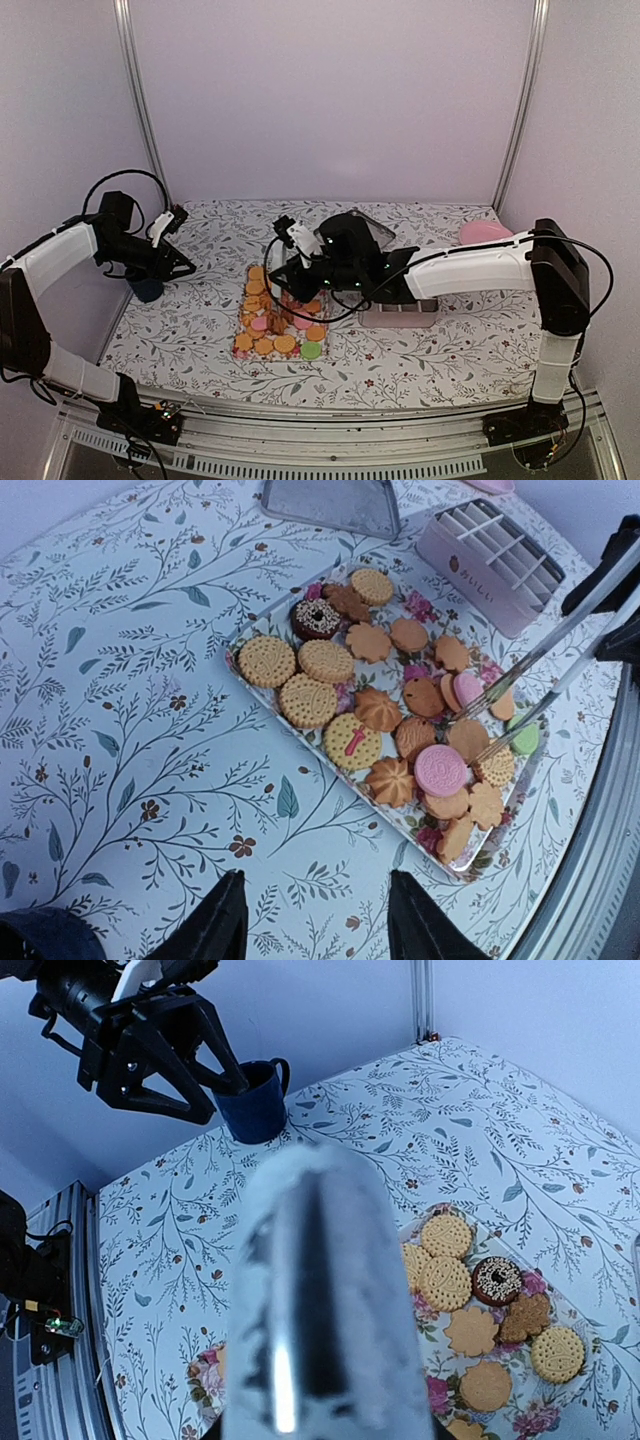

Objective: Pack the cookies
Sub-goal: Pick up the fake cookies from the plate, then pick up the fake cookies from the empty pocket of the box.

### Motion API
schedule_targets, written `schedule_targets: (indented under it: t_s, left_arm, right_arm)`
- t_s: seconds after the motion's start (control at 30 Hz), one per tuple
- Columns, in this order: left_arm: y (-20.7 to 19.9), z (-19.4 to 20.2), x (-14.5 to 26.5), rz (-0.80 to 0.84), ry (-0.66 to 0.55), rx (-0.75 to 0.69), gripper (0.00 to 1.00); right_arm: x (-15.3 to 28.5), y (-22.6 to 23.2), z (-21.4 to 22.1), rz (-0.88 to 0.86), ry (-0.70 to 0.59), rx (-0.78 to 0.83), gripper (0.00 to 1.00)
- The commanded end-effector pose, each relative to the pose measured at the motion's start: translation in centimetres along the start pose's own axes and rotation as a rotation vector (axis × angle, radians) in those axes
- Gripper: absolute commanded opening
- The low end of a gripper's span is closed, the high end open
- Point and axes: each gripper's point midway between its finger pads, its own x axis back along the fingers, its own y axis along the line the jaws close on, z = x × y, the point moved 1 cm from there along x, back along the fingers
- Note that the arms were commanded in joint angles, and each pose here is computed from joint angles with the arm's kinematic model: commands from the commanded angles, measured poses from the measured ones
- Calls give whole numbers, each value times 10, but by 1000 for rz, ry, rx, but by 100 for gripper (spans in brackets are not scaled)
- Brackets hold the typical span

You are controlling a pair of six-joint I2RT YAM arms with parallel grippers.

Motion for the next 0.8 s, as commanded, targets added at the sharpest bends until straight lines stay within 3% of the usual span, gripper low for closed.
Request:
schedule_targets:
  t_s: [0.0,0.2,0.4,0.6,0.77]
  left_arm:
    - [-1,-2,5,-3,-17,-1,49]
    - [-1,-2,5,-6,-17,-5,49]
    - [-2,-2,6,-5,-17,-6,49]
    - [-3,-2,6,-2,-17,-6,49]
    - [-2,-3,5,4,-19,-2,49]
  right_arm:
    - [35,-3,-64,28,-149,31,5]
    - [60,-28,-81,82,-191,22,4]
    - [99,-82,-90,225,-214,15,4]
    - [155,-165,-69,447,-197,-32,5]
    - [188,-203,-57,561,-191,-52,8]
